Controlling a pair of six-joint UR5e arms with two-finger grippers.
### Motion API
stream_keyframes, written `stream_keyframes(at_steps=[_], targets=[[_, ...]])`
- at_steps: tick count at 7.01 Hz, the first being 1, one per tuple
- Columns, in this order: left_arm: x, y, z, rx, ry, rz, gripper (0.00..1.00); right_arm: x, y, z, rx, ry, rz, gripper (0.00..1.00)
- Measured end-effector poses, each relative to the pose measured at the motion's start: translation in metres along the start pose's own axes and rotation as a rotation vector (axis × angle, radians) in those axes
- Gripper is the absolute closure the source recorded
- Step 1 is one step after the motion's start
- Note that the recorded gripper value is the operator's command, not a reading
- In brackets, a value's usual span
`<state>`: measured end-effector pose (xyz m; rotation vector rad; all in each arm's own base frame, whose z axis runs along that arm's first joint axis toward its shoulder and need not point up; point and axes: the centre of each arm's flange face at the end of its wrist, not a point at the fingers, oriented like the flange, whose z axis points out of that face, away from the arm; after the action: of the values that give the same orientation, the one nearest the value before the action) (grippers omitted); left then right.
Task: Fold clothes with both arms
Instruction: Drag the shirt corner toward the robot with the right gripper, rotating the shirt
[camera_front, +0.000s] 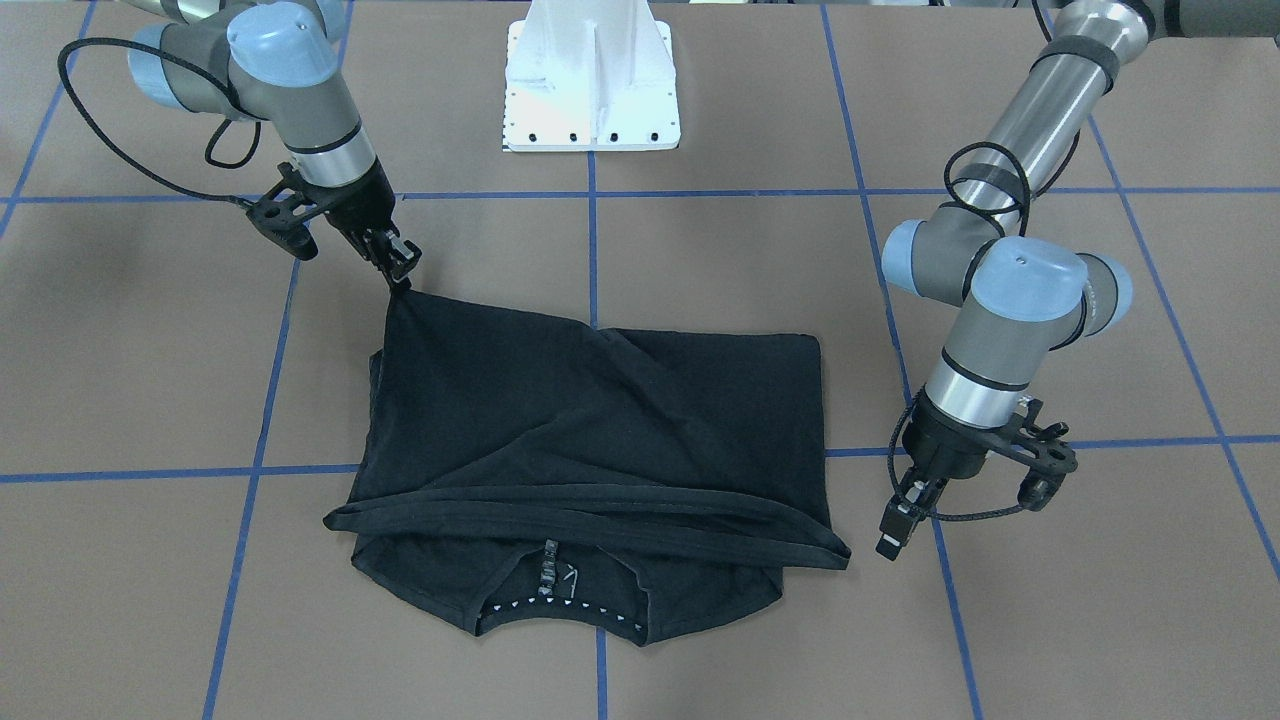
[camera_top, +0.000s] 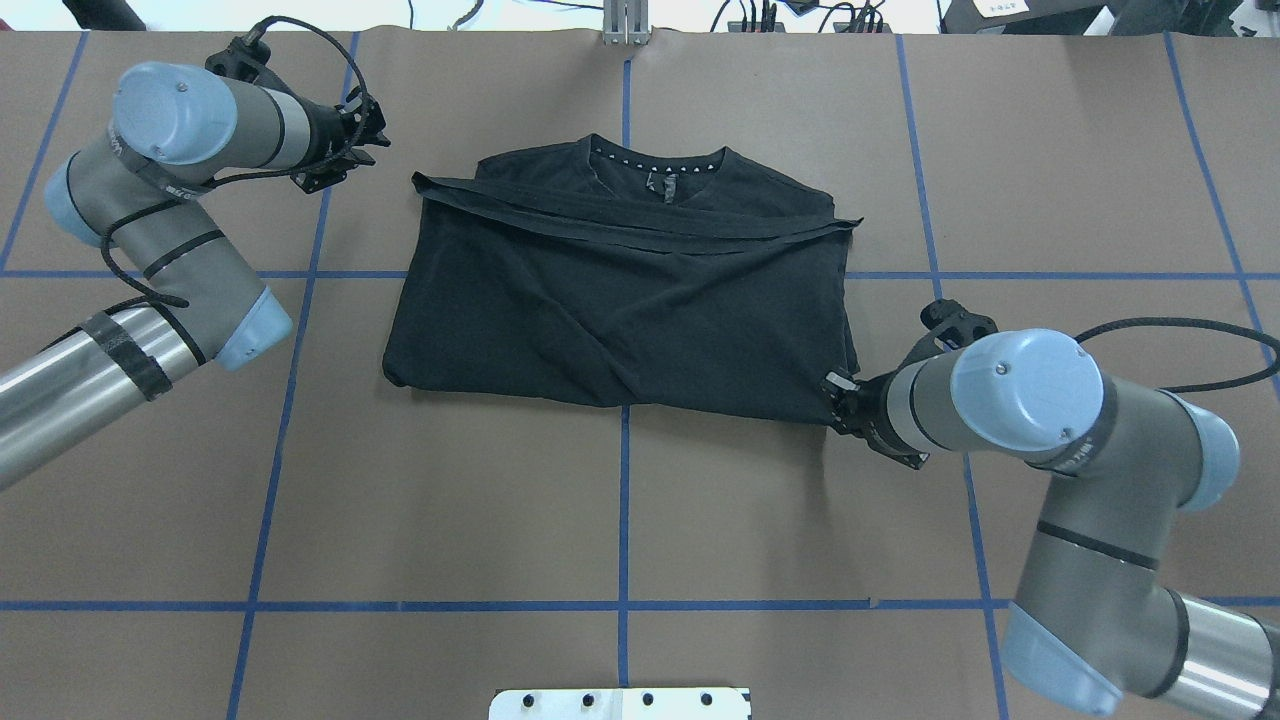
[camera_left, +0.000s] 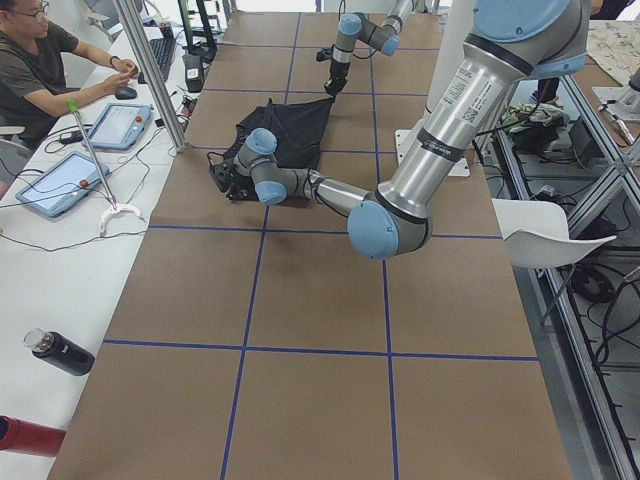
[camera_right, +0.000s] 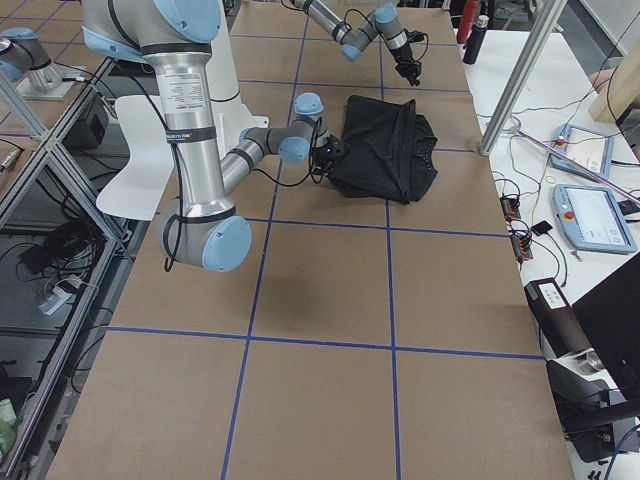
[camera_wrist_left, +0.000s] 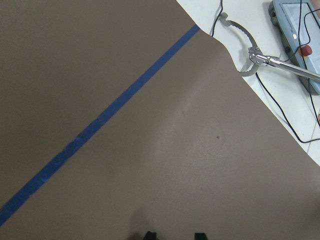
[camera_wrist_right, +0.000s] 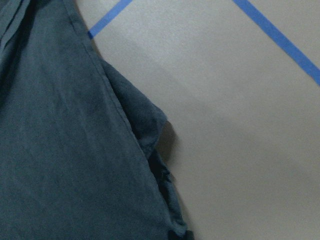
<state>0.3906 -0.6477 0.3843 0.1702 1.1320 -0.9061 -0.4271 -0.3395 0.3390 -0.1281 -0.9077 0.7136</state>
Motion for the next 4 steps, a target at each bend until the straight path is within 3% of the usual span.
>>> stream_keyframes(at_steps=[4], targets=[[0.023,0.015,-0.025,-0.034,0.059,-0.006,0.63,0.075,0.102,-0.03,-0.207,0.083,-0.147,1.0]])
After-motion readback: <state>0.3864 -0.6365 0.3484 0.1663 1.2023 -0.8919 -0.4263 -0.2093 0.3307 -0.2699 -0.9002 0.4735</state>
